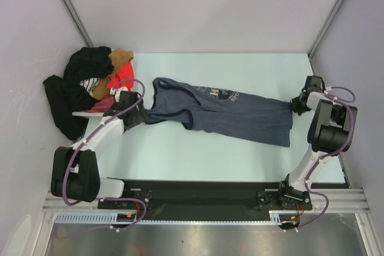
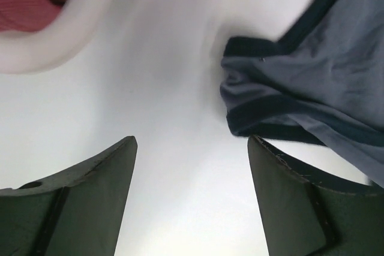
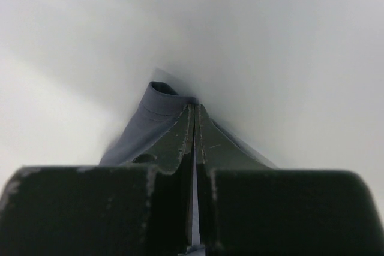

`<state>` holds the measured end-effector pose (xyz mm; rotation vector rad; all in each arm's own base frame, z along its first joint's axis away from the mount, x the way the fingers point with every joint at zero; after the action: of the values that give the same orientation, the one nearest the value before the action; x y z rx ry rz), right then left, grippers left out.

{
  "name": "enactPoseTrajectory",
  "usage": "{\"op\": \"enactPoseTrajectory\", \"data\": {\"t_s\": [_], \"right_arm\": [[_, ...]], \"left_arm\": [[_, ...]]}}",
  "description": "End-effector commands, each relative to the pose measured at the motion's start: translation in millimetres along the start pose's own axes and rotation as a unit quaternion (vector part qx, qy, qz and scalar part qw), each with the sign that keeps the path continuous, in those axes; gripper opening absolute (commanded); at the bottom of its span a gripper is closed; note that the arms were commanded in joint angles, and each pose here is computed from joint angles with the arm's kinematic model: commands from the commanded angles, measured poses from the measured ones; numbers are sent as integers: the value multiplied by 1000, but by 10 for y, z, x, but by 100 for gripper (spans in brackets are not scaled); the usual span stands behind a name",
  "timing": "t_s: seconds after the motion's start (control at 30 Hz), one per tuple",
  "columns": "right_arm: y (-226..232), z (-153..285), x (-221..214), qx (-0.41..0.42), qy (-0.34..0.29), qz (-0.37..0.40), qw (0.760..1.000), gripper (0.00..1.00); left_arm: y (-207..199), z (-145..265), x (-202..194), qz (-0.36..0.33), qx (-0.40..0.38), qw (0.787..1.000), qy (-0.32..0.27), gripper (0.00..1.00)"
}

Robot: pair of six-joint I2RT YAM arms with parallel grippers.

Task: Fold and stack the tank tops
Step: Fold the tank top

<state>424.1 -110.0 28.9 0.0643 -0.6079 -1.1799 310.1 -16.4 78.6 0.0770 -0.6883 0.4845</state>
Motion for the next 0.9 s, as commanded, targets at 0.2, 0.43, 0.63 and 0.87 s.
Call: {"op": "enactPoseTrajectory", "data": {"t_s": [0.2, 0.43, 0.63, 0.87], "right_arm": [[-549, 169, -82, -75, -11, -16, 997, 0], [-705, 319, -175, -88, -9, -28, 996, 0], [-935, 382, -373, -128, 23, -36, 991, 0], [-981, 509, -710, -123, 68, 5, 990, 0]], "left_arm": [[-868, 278, -229, 72, -213, 974, 27, 71], [-1164, -105, -467, 124, -223, 964, 70, 63], [-1409, -548, -133, 134, -182, 972, 64, 64], [-1888, -864, 304, 138, -195, 968, 81, 66]]}}
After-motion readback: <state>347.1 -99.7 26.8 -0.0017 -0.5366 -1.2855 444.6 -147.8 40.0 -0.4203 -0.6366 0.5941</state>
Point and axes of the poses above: each gripper's point midway between its finger pads, its own z axis back along the fingers, its own y axis along the line the jaws close on, x = y × z, the point moved 1 cm from there along z, back along the fingers, and after that the axes turned 1 degree about z, right-handed, at the moved point
